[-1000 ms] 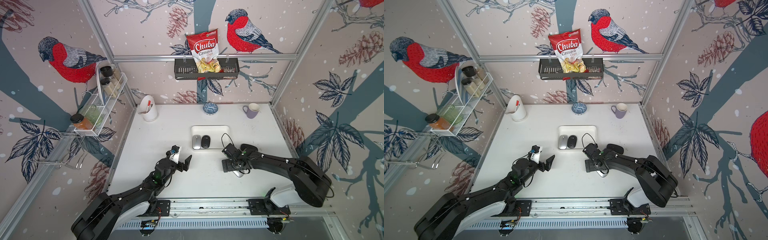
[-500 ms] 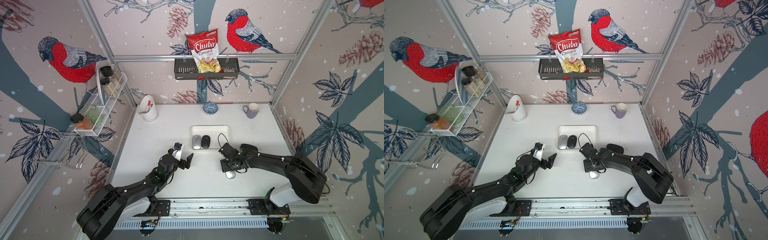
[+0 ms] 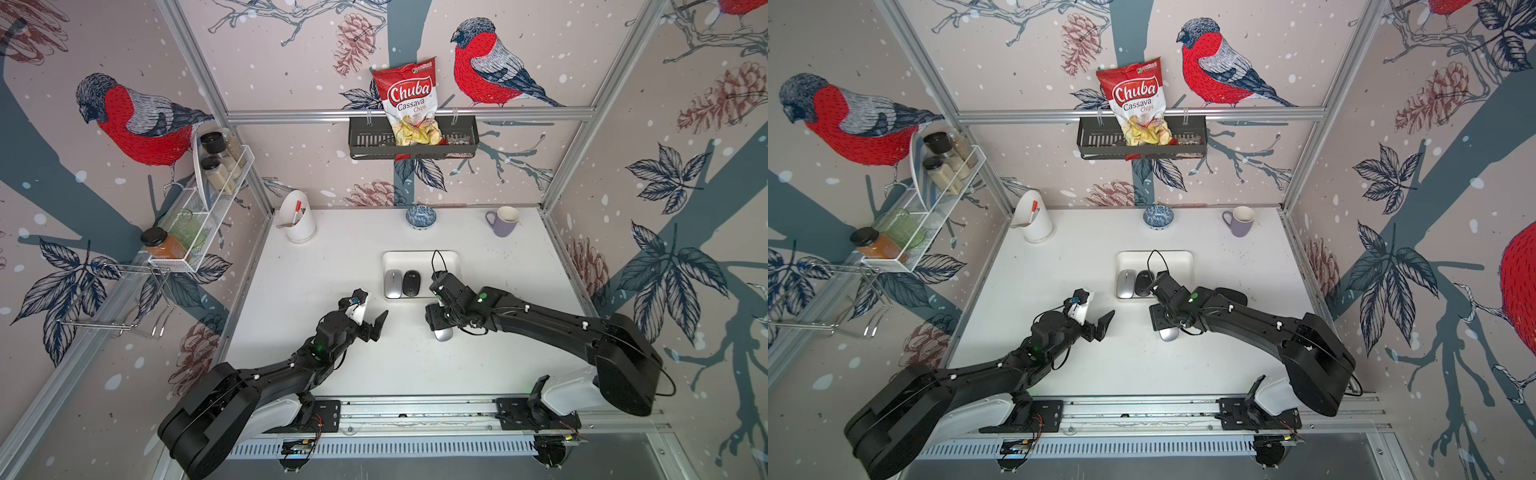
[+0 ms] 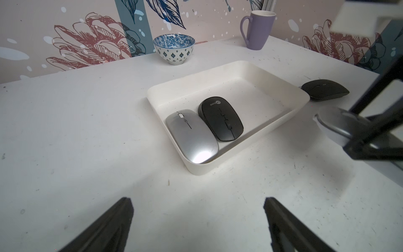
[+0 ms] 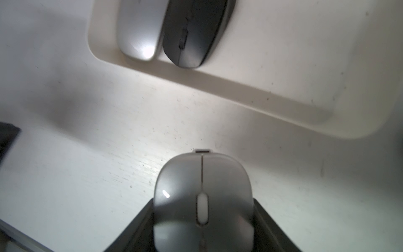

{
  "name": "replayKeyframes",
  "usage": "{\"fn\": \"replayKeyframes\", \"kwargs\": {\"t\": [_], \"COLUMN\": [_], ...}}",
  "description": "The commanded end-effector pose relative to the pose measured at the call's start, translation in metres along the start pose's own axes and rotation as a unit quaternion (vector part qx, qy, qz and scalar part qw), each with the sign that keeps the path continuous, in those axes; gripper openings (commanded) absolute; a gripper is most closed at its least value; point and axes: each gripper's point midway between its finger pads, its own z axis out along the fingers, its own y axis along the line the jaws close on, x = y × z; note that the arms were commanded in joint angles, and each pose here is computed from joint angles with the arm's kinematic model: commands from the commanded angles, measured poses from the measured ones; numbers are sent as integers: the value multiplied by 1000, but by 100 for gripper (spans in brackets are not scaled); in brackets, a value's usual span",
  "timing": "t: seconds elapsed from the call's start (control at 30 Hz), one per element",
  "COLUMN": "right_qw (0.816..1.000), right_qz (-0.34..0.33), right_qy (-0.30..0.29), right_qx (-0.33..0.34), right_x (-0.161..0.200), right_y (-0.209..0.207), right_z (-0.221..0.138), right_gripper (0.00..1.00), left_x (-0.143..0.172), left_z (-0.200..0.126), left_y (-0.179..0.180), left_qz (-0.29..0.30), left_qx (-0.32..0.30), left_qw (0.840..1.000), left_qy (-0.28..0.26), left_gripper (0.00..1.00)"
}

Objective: Put the mouse in the storage box
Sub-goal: Pick up the mouse from the center of the board, then place the mouse in the storage box.

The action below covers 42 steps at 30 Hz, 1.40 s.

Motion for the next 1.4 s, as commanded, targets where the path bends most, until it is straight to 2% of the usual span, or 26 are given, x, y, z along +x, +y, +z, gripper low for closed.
{"fn": "replayKeyframes", "kwargs": {"t": [0.0, 0.23, 0.4, 0.6, 0.8, 1.0, 1.23, 1.37], "right_qw": [999, 996, 994, 993, 995, 994, 995, 994], "right_qz": [16, 55, 53, 57, 57, 74, 79, 81], "right_qy": [-33, -55, -49, -50, -32, -31, -21, -28], "right_qx": [3, 54, 85, 93, 79, 79, 62, 65], "right_x": [-34, -92, -114, -130, -126, -118, -112, -116], "right_y": [-7, -42, -55, -62, -56, -63, -54, -54], "right_z": [0, 33, 60, 82, 101, 109, 118, 112], "right_gripper": [65, 64, 64, 64, 65, 66, 66, 73], "left_x": [-20, -11, -3, -1, -8, -16, -19, -17], "left_z": [-4, 7, 19, 21, 11, -4, -12, -9], "left_y": [1, -3, -9, -16, -19, -23, -24, -25], "left_qz": [2, 4, 6, 8, 16, 34, 41, 40], "left_qx": [-3, 10, 26, 46, 55, 67, 69, 70], "left_qw": [999, 1000, 999, 998, 998, 996, 994, 994], "left_qy": [-47, -12, 24, 29, -2, -55, -79, -70], "left_gripper": [97, 97, 97, 97, 97, 97, 99, 99]}}
